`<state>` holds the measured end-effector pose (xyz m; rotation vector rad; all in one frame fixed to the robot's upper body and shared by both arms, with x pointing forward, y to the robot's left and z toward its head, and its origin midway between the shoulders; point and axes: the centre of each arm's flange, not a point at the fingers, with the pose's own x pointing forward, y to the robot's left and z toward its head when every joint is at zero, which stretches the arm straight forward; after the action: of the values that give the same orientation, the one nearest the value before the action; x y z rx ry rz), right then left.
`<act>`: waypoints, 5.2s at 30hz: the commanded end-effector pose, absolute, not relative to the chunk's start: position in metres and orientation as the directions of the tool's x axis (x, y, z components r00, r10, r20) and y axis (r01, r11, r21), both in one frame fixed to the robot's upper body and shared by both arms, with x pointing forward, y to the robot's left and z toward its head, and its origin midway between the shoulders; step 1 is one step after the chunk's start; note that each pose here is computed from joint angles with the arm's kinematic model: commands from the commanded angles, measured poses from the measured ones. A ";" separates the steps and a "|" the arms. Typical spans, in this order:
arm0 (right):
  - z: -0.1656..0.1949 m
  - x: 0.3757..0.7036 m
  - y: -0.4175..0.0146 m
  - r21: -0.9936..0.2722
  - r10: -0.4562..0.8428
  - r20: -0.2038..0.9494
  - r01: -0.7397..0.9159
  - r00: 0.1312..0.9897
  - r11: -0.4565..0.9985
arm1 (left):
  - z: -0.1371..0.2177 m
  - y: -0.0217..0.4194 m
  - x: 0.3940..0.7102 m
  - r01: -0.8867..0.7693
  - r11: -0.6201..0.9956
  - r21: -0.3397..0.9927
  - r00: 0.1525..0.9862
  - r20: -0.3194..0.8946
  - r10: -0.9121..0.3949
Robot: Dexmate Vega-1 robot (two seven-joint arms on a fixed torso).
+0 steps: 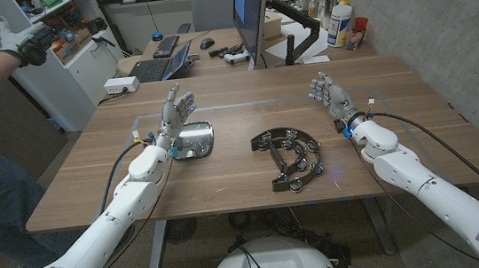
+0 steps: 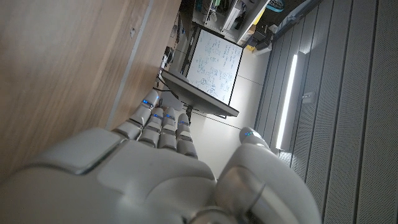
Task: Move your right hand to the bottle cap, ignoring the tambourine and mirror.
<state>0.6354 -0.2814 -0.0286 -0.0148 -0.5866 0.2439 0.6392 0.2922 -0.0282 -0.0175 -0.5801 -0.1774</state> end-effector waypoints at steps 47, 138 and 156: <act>-0.053 0.584 -0.309 -0.162 0.225 0.518 -0.163 0.825 0.973 | -0.019 0.277 0.619 0.168 0.981 0.093 0.807 0.559 -0.191; -0.072 0.489 -0.309 -0.388 0.030 0.348 0.115 0.937 0.914 | -0.030 0.281 0.616 0.177 0.977 0.115 0.814 0.541 -0.211; -0.074 0.477 -0.309 -0.457 -0.042 0.273 0.168 0.961 0.874 | -0.035 0.279 0.617 0.181 0.976 0.120 0.818 0.533 -0.218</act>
<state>0.4851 -0.3086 -0.0726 -0.4416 -0.3203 -0.0673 0.6154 0.2796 -0.0304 0.0607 -0.5842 -0.2108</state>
